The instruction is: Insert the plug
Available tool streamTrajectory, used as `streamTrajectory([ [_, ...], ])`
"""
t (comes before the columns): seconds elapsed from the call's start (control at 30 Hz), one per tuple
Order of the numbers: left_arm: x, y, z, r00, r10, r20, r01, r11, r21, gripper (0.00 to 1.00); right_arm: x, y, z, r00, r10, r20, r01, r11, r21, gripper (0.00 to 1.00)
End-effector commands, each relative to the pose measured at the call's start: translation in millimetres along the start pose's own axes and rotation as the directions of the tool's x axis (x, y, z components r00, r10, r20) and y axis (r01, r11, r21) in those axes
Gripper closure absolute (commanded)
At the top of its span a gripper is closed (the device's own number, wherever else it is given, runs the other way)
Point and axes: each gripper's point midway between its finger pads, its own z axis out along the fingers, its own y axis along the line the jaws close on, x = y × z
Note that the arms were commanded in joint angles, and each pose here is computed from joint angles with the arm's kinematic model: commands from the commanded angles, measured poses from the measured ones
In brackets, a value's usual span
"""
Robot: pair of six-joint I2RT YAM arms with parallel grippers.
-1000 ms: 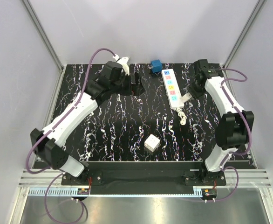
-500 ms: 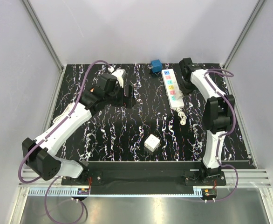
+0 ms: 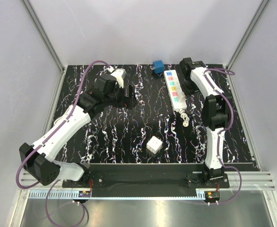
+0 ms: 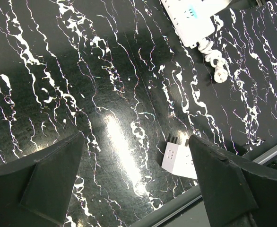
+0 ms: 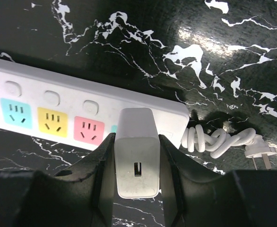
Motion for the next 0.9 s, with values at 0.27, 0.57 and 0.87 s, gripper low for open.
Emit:
streamTrajectory([
  [0.27,-15,-6,-8,0.998,0.012,0.067,-0.014,1.0,0.027,0.01,-8,14,-8,0.998,0.044,0.051,-0.043,0.999,-0.018,1.0],
  [0.57,-16,-5,-10,0.997,0.012,0.073,-0.013,1.0,0.019,0.01,-7,17,-7,0.997,0.053,0.053,-0.053,0.999,0.012,1.0],
  [0.87,-16,-5,-11,0.997,0.013,0.076,-0.014,1.0,0.02,0.01,-2,1,-2,0.997,0.06,0.053,-0.063,0.995,0.07,1.0],
])
